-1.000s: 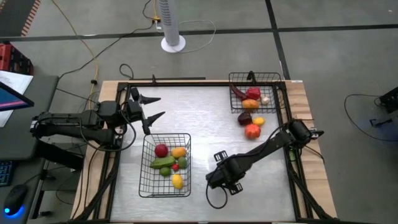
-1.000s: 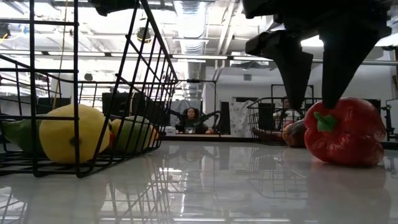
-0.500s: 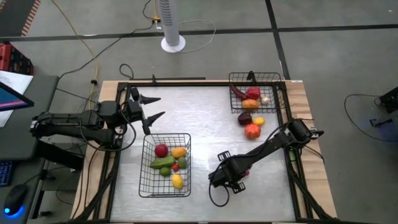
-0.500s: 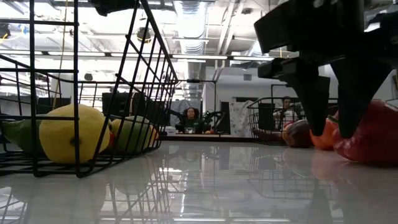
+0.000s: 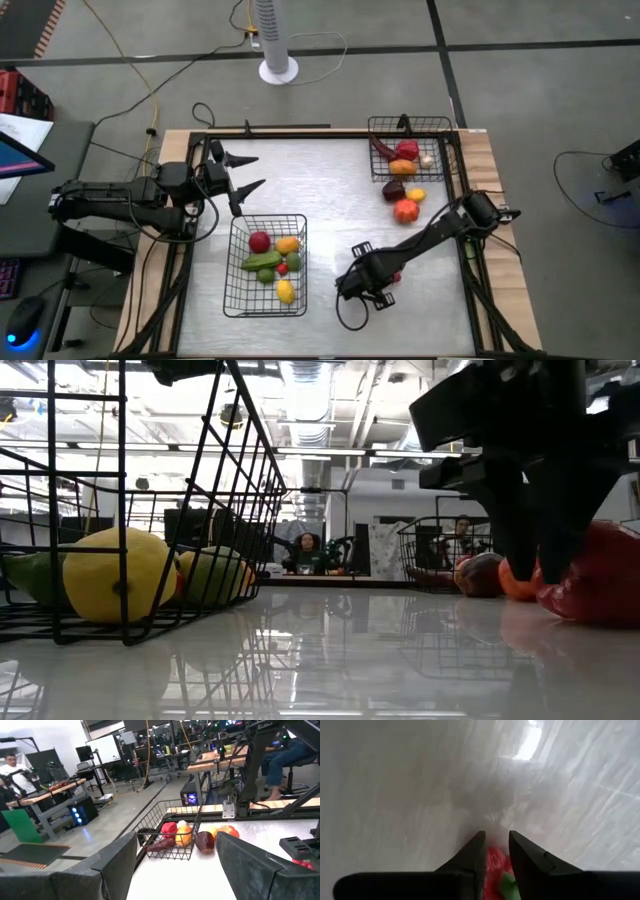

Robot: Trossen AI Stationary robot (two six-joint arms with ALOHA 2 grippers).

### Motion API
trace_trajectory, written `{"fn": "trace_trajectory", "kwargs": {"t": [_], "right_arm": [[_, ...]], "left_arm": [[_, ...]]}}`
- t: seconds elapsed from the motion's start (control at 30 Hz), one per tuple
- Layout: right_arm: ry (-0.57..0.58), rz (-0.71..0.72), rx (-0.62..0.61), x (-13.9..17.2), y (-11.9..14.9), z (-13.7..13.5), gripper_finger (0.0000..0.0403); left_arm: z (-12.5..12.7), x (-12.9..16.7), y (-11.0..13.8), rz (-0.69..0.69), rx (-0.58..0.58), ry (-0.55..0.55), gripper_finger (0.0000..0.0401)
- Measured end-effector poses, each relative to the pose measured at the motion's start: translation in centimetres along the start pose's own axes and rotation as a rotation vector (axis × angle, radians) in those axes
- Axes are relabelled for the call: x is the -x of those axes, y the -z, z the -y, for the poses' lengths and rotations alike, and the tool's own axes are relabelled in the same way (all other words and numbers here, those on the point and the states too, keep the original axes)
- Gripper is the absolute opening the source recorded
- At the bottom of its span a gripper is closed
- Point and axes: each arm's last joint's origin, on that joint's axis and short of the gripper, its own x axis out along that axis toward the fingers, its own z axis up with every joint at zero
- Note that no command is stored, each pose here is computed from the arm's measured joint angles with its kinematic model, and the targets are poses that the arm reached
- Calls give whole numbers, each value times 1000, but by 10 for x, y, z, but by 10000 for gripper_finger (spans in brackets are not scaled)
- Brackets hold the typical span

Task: Sort produce into baskets
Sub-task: Put the bell pepper into the top wire basket

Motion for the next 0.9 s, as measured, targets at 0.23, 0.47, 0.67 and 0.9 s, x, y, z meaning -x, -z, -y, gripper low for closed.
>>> {"fn": "trace_trajectory", "kwargs": {"t": [0.23, 0.47, 0.67, 0.9], "right_arm": [[-60, 40, -202, 17, -10, 21, 108], [-80, 6, -318, 18, -8, 37, 112], [-160, -51, -324, 10, -2, 33, 127], [-148, -91, -316, -2, 5, 32, 143]], "left_arm": [[0, 0, 0, 0, 0, 0, 258], [0, 0, 0, -1, 0, 0, 258], [0, 0, 0, -1, -2, 0, 258], [0, 0, 0, -1, -1, 0, 258]]}}
